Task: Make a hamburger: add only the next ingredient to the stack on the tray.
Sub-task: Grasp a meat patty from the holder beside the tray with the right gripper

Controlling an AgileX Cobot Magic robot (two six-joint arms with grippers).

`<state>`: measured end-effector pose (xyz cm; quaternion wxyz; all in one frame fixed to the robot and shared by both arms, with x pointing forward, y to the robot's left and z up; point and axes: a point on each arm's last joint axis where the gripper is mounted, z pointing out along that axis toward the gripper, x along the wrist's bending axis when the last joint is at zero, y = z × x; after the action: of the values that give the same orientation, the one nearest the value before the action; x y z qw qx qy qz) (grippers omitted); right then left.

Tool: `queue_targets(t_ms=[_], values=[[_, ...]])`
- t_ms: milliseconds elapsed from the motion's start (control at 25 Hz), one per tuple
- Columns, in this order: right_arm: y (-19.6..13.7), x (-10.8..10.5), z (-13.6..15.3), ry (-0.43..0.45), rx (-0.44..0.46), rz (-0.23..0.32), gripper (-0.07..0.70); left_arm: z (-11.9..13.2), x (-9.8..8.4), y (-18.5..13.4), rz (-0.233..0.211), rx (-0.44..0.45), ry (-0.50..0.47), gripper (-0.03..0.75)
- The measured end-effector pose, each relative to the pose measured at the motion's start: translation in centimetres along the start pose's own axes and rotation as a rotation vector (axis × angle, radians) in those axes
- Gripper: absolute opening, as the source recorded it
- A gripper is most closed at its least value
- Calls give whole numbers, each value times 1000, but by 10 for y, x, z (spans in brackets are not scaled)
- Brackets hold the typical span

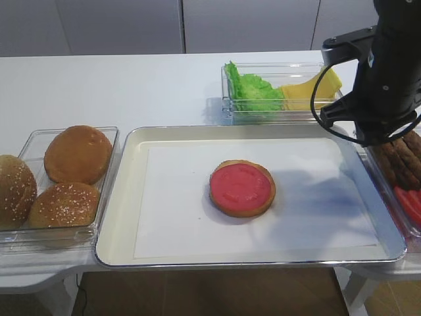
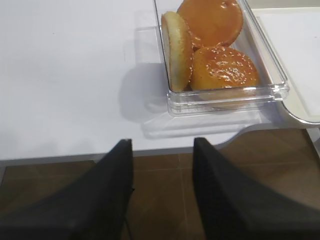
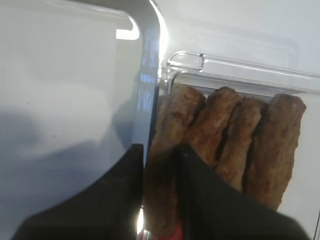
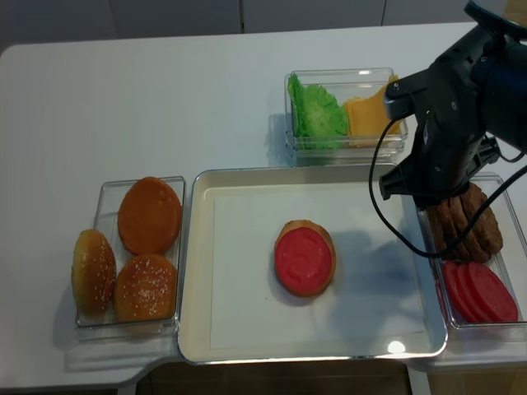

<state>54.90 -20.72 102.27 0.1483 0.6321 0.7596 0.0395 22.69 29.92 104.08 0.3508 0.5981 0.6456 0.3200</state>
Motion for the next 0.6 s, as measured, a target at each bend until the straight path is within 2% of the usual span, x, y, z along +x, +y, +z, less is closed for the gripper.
queue_targets(t_ms=[160, 600], values=[[0, -1, 0, -6, -2, 0, 98, 0, 0, 0, 0, 0, 0, 297], [-1, -2, -2, -11, 4, 2, 97, 0, 0, 0, 0, 0, 0, 297]])
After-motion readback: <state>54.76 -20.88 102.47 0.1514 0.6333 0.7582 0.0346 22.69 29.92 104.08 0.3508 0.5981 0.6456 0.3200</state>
